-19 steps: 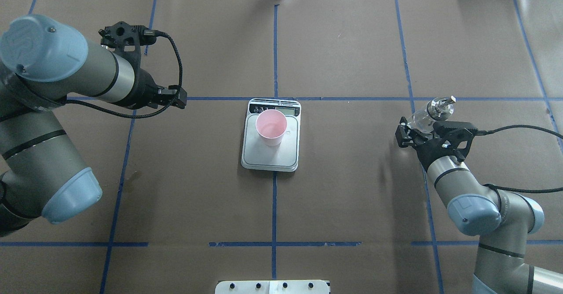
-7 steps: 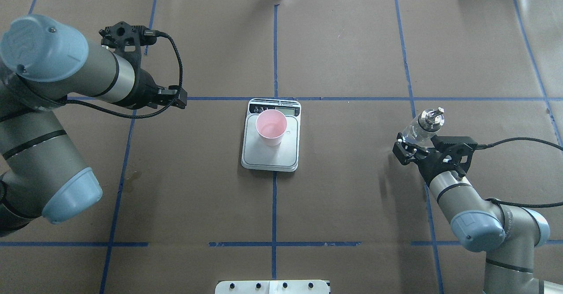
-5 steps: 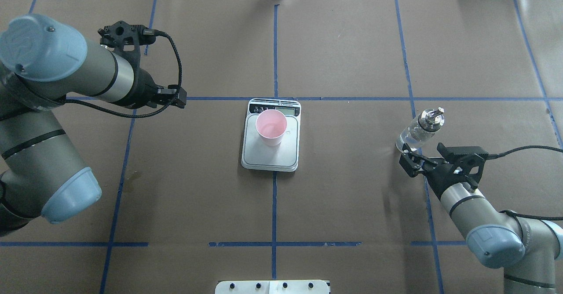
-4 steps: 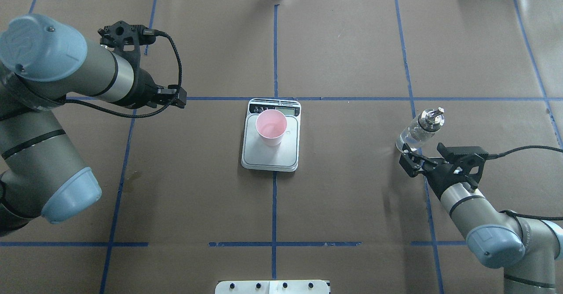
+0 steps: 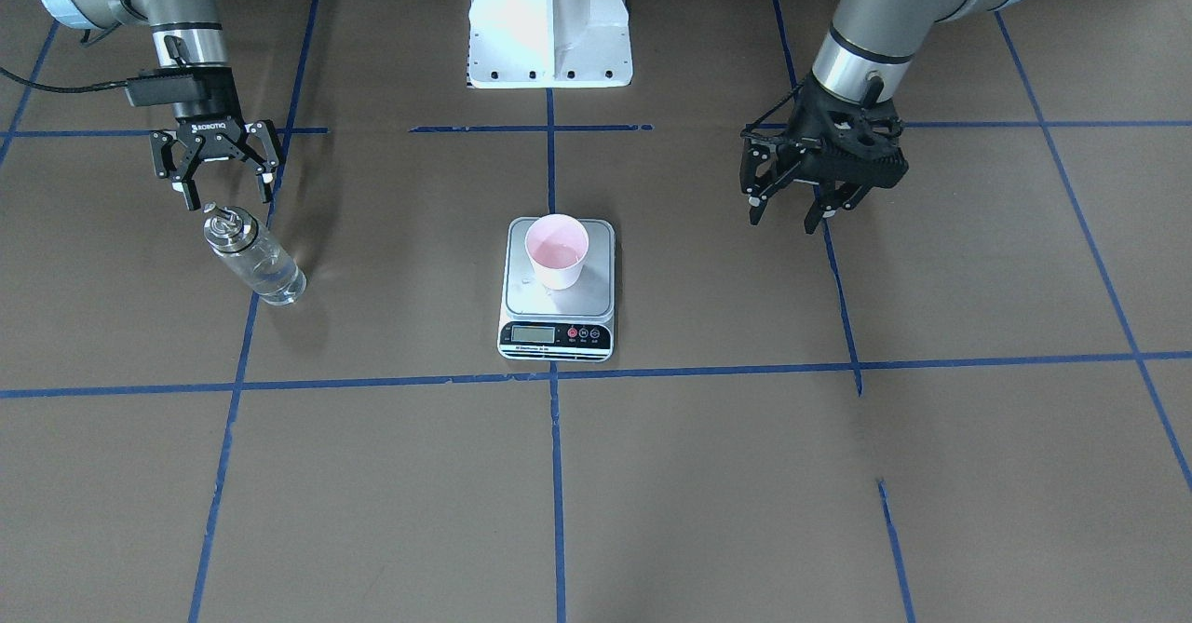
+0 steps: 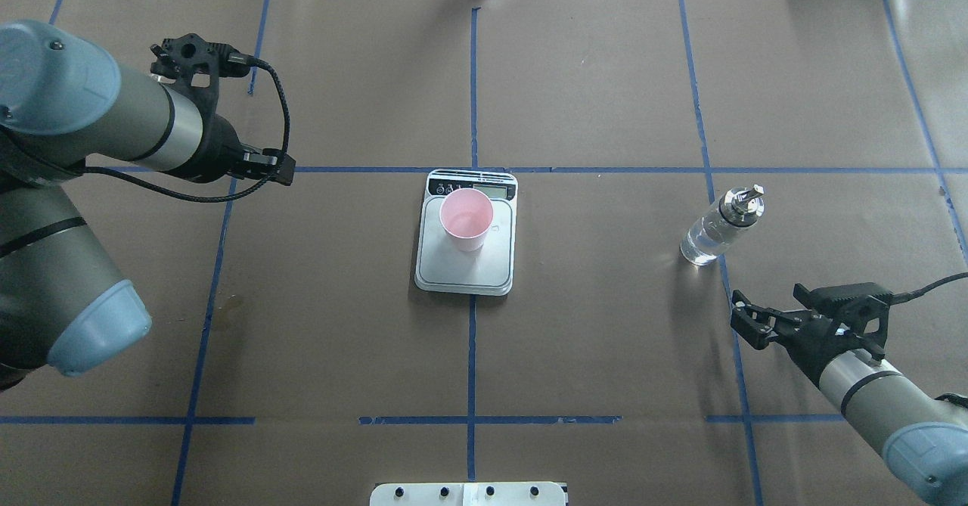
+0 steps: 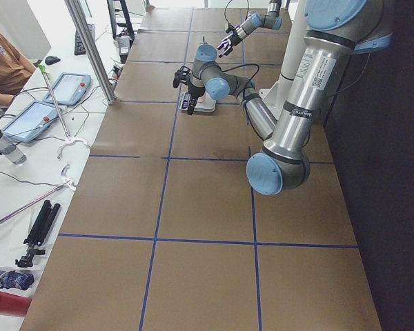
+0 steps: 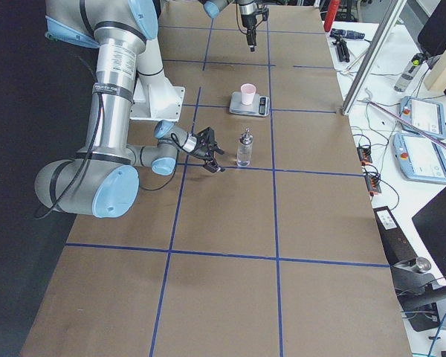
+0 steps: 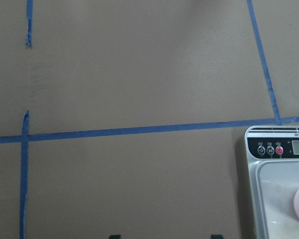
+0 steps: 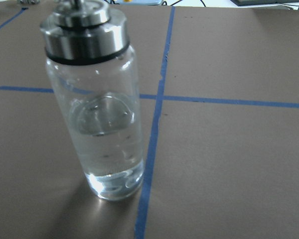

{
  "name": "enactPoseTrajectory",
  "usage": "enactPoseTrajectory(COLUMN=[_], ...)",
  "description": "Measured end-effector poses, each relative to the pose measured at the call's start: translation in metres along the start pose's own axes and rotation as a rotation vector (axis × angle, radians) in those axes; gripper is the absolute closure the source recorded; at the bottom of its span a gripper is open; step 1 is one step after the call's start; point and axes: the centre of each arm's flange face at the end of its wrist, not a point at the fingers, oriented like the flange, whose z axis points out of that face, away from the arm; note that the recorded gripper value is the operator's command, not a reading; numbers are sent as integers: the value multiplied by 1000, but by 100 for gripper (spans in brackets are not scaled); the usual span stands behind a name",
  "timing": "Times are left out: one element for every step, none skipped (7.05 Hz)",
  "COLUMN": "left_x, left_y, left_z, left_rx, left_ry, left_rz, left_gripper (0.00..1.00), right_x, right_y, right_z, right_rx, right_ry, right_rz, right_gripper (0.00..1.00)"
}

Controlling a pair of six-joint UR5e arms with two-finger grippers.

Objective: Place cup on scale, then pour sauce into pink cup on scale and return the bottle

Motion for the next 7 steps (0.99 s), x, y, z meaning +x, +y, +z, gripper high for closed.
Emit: enactPoseTrajectory(left_x=[-35,-74,-111,-146,-183,-227,-268], left_y=[-8,-15,-21,-28,-37,-46,-49], left_z=[-8,-20,-32,-41,-47,-55,-63], left_rx=[-16,-31,-38,-42,-50,-64,-76], left_ry=[-7,-10,-16,-25,-33,-29,-16], left_rz=[75,135,181,209,224,238,240], left_gripper=[32,32,31,31,30,27,1], right_x=[18,40,70,108,152,200,249], right_y=[-2,-8,-20,-37,-60,-89,-124], right_z=[-2,-1,4,11,16,17,16], right_rx=[-49,-93,-141,-190,-236,-289,-340], right_ry=[5,7,5,0,-8,-21,-36], right_rz=[-33,-63,-87,-111,-134,-147,-150], right_gripper=[0,0,0,0,0,0,0])
